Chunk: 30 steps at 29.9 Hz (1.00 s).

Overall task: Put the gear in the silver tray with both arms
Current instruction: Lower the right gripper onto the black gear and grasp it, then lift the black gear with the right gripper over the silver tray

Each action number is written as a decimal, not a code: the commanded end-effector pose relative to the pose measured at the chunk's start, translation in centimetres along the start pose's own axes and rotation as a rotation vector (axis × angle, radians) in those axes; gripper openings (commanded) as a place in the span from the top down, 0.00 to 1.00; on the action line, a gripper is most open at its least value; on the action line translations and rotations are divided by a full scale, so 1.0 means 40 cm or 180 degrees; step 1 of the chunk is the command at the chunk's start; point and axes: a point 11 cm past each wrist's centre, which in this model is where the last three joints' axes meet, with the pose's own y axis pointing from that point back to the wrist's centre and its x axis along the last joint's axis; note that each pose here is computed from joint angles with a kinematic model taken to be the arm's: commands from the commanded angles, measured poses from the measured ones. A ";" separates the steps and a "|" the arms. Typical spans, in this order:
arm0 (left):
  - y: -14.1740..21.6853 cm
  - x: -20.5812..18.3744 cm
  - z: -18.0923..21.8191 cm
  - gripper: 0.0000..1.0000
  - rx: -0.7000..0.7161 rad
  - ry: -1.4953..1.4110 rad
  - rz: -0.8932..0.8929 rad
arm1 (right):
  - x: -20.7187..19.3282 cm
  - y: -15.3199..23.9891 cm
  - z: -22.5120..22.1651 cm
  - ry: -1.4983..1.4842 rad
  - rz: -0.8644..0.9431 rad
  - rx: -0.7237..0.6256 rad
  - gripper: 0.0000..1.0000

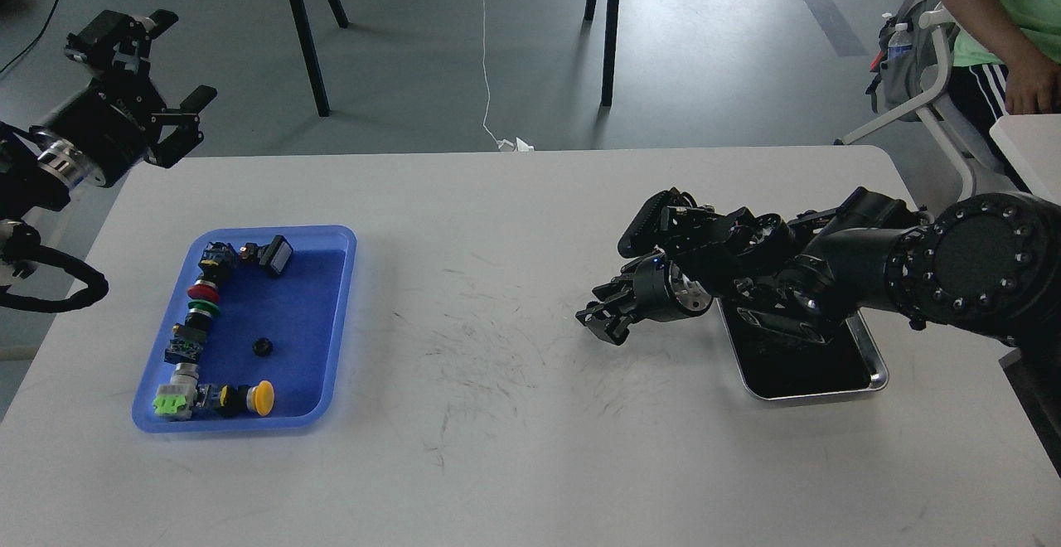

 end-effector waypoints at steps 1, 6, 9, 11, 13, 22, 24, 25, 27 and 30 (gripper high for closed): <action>0.001 0.000 -0.002 0.01 0.0004 0.0002 0.0001 | -0.002 0.000 0.001 0.0003 -0.0010 -0.0001 0.69; 0.001 0.000 -0.002 0.01 0.0006 -0.0001 -0.0001 | -0.002 0.001 0.004 0.0010 -0.0015 -0.0017 0.70; 0.001 0.000 -0.002 0.01 0.0004 0.0002 0.0001 | 0.000 0.002 0.004 0.0013 -0.0012 -0.0014 0.77; 0.002 0.001 -0.001 0.01 0.0004 -0.0001 0.0004 | 0.002 0.004 0.006 0.0024 -0.0018 -0.0020 0.84; 0.003 0.002 -0.002 0.01 0.0008 0.0001 0.0006 | 0.005 0.006 0.008 0.0034 -0.0019 -0.0024 0.85; 0.003 -0.002 -0.011 0.01 0.0024 0.0011 -0.0003 | 0.086 0.044 0.022 0.0186 0.0042 -0.0045 0.89; 0.001 -0.005 -0.012 0.01 0.0024 0.0017 -0.0010 | 0.117 0.059 0.024 0.0241 0.0078 -0.0065 0.89; 0.000 -0.007 -0.013 0.01 0.0024 0.0021 -0.0014 | 0.129 0.064 0.020 0.0263 0.0076 -0.0055 0.89; -0.001 -0.009 -0.017 0.01 0.0029 0.0029 -0.0019 | 0.152 0.078 0.015 0.0290 0.0029 -0.0050 0.89; -0.003 -0.014 -0.021 0.01 0.0034 0.0040 -0.0029 | 0.177 0.096 0.010 0.0341 -0.0009 -0.0052 0.89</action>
